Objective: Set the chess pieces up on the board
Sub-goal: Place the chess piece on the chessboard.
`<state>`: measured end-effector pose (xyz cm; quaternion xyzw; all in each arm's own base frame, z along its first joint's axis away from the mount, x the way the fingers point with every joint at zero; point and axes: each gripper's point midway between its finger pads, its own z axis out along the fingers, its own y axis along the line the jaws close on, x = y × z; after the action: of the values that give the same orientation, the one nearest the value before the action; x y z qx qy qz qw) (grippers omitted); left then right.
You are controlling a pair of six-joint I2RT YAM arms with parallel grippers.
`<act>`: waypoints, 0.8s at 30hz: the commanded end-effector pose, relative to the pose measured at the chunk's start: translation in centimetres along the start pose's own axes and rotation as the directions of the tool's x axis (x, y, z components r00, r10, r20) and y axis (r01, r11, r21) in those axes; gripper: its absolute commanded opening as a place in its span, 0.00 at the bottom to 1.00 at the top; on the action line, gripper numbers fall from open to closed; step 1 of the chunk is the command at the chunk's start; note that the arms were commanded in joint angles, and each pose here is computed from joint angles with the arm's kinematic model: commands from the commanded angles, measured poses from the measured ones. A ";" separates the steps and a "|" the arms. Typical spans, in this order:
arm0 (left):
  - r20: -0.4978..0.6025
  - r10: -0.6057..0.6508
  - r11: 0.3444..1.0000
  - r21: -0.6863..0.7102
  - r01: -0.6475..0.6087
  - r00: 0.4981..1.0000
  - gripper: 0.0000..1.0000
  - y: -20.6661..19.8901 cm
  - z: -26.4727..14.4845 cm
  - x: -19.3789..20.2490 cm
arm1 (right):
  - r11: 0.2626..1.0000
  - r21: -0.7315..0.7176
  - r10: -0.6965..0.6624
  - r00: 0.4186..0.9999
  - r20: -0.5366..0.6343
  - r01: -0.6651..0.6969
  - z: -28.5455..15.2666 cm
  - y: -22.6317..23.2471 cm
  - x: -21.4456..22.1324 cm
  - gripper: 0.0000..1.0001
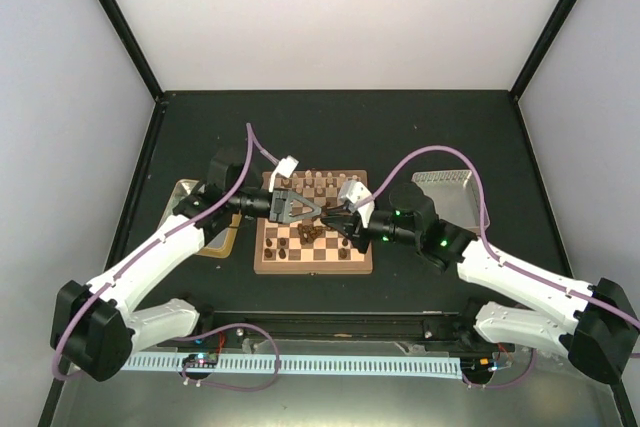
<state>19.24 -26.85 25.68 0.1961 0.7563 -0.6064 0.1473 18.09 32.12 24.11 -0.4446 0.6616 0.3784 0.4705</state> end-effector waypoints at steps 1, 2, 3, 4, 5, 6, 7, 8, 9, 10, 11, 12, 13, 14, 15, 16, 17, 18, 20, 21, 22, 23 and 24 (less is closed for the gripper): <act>0.010 0.076 0.997 0.026 -0.076 0.997 0.02 -1.6 -0.2 -1.1 | 1.000 -0.013 -0.001 1.000 -0.005 0.001 0.3 0.0 -0.3 0.09; 0.015 0.087 0.996 0.018 -0.087 0.996 0.02 -1.6 -0.3 -1.2 | 1.000 -0.009 0.016 1.000 -0.020 -0.016 0.4 0.0 -0.2 0.14; 0.022 0.099 0.995 0.005 -0.099 0.995 0.02 -1.4 -0.3 -1.2 | 0.999 0.000 0.034 0.999 -0.039 -0.034 0.4 -0.2 -0.1 0.19; 0.030 0.109 0.994 -0.012 -0.109 0.994 0.02 -1.3 -0.4 -1.3 | 0.998 0.007 0.055 0.996 -0.066 -0.055 0.6 -0.4 0.2 0.26; 0.037 0.123 0.992 -0.033 -0.122 0.992 0.02 -1.0 -0.5 -1.4 | 0.997 0.017 0.071 0.994 -0.084 -0.070 0.7 -0.6 0.4 0.30; 0.045 0.133 0.990 -0.063 -0.130 0.990 0.02 -0.5 -0.5 -1.5 | 0.996 0.029 0.086 0.992 -0.093 -0.084 0.7 -0.7 0.7 0.39; 0.054 0.139 0.986 -0.096 -0.134 0.989 0.02 0.0 -0.7 -1.6 | 0.994 0.043 0.101 0.991 -0.086 -0.097 0.6 -0.9 0.7 0.46; 0.063 0.145 0.982 -0.133 -0.135 0.987 0.01 0.7 -0.8 -1.7 | 0.992 0.061 0.118 0.990 -0.076 -0.114 0.5 -1.2 0.8 0.51; 0.072 0.152 0.976 -0.166 -0.139 0.986 0.02 1.1 -1.0 -1.7 | 0.988 0.082 0.133 0.990 -0.055 -0.128 0.2 -1.5 0.7 0.55; 0.085 0.160 0.967 -0.211 -0.139 0.983 0.02 1.9 -1.2 -1.9 | 0.982 0.112 0.155 0.987 -0.031 -0.150 -0.1 -2.0 0.7 0.59; 0.099 0.172 0.956 -0.255 -0.142 0.980 0.01 2.5 -1.5 -2.0 | 0.973 0.156 0.175 0.985 -0.005 -0.172 -0.6 -2.7 0.7 0.61; 0.113 0.188 0.944 -0.296 -0.147 0.976 0.02 3.0 -1.9 -2.1 | 0.960 0.195 0.199 0.980 0.027 -0.201 -1.1 -3.4 0.5 0.62; 0.125 0.201 0.930 -0.336 -0.149 0.971 0.01 3.7 -2.2 -2.2 | 0.941 0.245 0.227 0.972 0.054 -0.233 -1.7 -4.3 0.6 0.63; 0.132 0.216 0.917 -0.367 -0.155 0.967 0.02 4.2 -2.4 -2.2 | 0.916 0.299 0.255 0.963 0.083 -0.268 -2.3 -5.2 0.7 0.63; 0.139 0.235 0.904 -0.395 -0.164 0.962 0.02 4.6 -2.6 -2.2 | 0.874 0.369 0.297 0.949 0.109 -0.316 -3.0 -6.5 1.2 0.63; 0.134 0.249 0.892 -0.418 -0.173 0.959 0.02 5.0 -2.5 -2.1 | 0.823 0.439 0.336 0.932 0.133 -0.359 -3.7 -7.8 1.7 0.63; 0.128 0.261 0.879 -0.441 -0.180 0.957 0.02 5.4 -2.4 -2.0 | 0.771 0.497 0.375 0.914 0.152 -0.399 -4.4 -8.9 2.1 0.63; 0.117 0.270 0.866 -0.464 -0.188 0.956 0.01 5.9 -2.3 -1.8 | 0.709 0.555 0.417 0.893 0.169 -0.436 -5.1 -10.0 2.9 0.63; 0.094 0.283 0.833 -0.517 -0.196 0.955 0.02 6.9 -1.8 -1.3 | 0.582 0.649 0.495 0.847 0.196 -0.490 -6.3 -11.8 4.4 0.63; 0.081 0.287 0.812 -0.549 -0.197 0.955 0.02 7.6 -1.6 -0.9 | 0.523 0.681 0.529 0.821 0.213 -0.513 -6.8 -12.5 4.9 0.63; 0.068 0.296 0.792 -0.574 -0.205 0.953 0.02 8.0 -1.3 -0.7 | 0.456 0.703 0.576 0.783 0.234 -0.545 -7.2 -12.9 5.8 0.63; 0.053 0.303 0.776 -0.593 -0.214 0.951 0.02 8.5 -1.0 -0.3 | 0.411 0.719 0.607 0.756 0.243 -0.561 -7.4 -13.3 6.4 0.63; 0.039 0.306 0.762 -0.608 -0.221 0.951 0.01 9.0 -0.7 0.1 | 0.373 0.728 0.634 0.731 0.254 -0.576 -7.6 -13.5 6.9 0.63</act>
<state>22.57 -25.08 20.95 0.2002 0.8344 -0.4083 0.3114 26.07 23.31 20.39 -0.0923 0.8494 0.2528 0.4540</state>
